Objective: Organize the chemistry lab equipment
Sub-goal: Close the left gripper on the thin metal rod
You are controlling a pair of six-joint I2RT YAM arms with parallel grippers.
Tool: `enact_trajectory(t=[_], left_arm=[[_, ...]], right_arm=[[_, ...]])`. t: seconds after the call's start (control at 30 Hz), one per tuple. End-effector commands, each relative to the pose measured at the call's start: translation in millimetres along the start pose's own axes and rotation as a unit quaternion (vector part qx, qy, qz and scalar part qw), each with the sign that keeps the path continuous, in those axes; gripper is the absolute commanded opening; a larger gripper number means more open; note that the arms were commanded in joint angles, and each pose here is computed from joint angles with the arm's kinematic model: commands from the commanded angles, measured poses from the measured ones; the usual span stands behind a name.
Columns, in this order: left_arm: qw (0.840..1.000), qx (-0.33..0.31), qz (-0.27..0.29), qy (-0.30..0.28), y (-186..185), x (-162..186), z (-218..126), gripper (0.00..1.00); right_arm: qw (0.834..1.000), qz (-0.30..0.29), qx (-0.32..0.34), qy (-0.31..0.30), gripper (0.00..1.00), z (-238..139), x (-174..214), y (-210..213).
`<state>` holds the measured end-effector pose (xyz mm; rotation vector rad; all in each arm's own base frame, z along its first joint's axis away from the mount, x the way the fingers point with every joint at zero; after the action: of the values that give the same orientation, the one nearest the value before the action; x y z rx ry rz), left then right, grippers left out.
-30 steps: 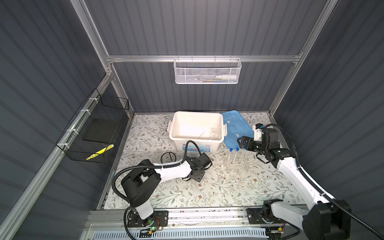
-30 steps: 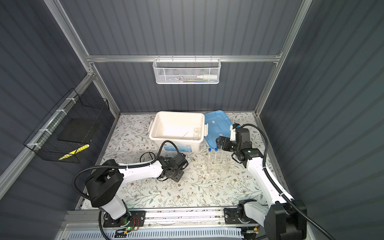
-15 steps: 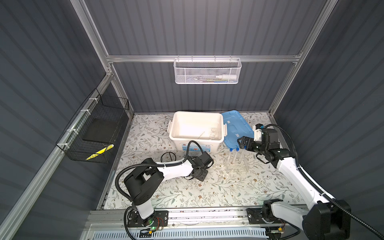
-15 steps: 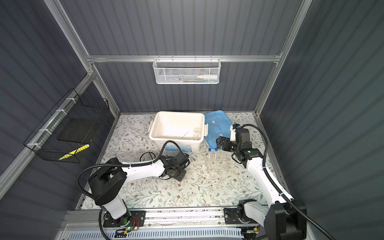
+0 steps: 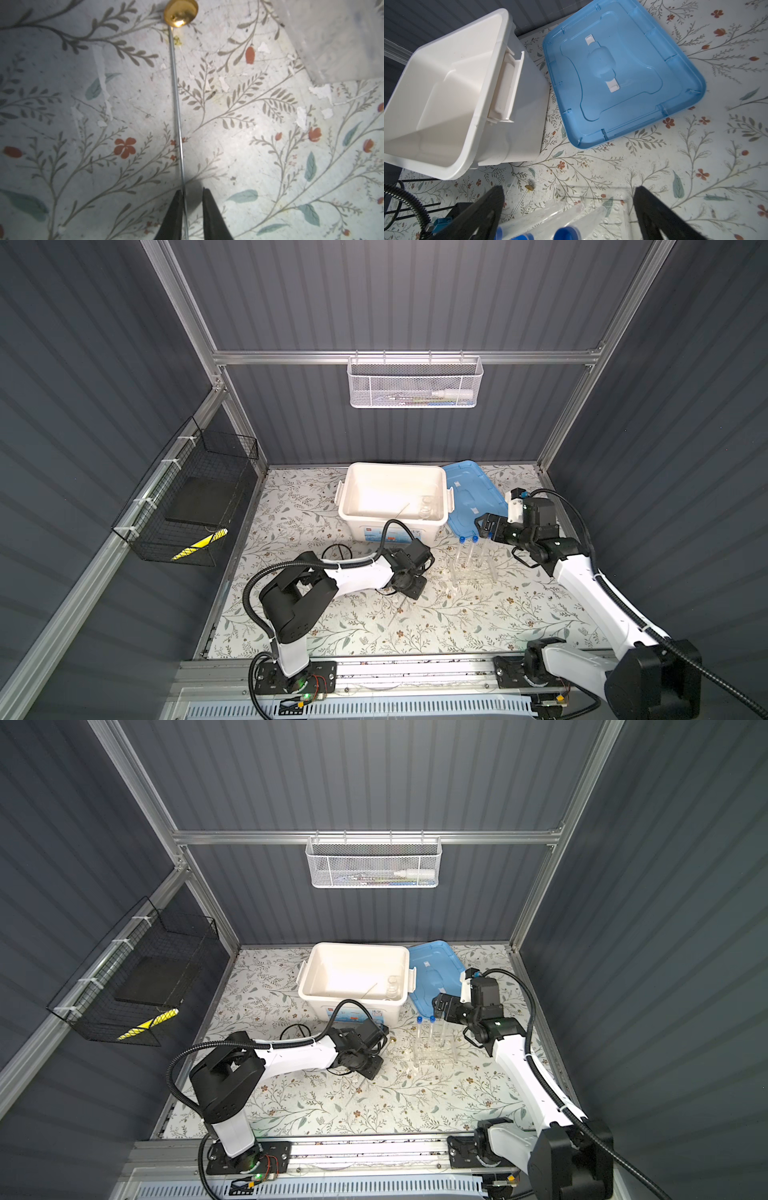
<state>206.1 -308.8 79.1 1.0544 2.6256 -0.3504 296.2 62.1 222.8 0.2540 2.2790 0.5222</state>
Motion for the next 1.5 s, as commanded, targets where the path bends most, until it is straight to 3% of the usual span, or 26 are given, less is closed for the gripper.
enact_trajectory(t=[0.0,0.4,0.6,0.83,1.47], left_arm=[[0.996,-0.033,-0.001,0.081,10.4,35.1,9.1,0.21],[0.995,-0.04,-0.001,0.094,14.1,49.5,1.9,0.19],[0.994,-0.026,0.014,0.106,8.0,50.5,9.6,0.09],[0.994,-0.022,0.017,0.106,6.1,53.4,9.6,0.05],[0.999,-0.022,0.028,0.02,1.3,20.2,-34.4,0.0]], right_arm=[[1.0,0.0,0.001,-0.015,0.99,-7.2,-2.2,-0.1],[1.0,0.002,-0.007,-0.015,0.99,-6.8,-3.1,1.9],[1.0,0.0,-0.005,-0.015,0.99,-7.6,-3.4,2.1],[1.0,0.0,-0.008,-0.018,0.99,-8.9,-6.2,3.8],[1.0,0.002,-0.011,-0.023,0.99,-10.8,-6.0,4.3]])
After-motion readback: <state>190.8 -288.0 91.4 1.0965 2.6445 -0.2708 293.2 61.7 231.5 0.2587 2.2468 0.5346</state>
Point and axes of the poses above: each gripper's point midway between its finger pads, its own z axis out along the fingers, its own y axis along the line the jaws close on, x = y × z, the point moved 6 cm from there along -z, back along the fingers, and after that the axes turned 6 degrees about z, right-handed, at the moved point
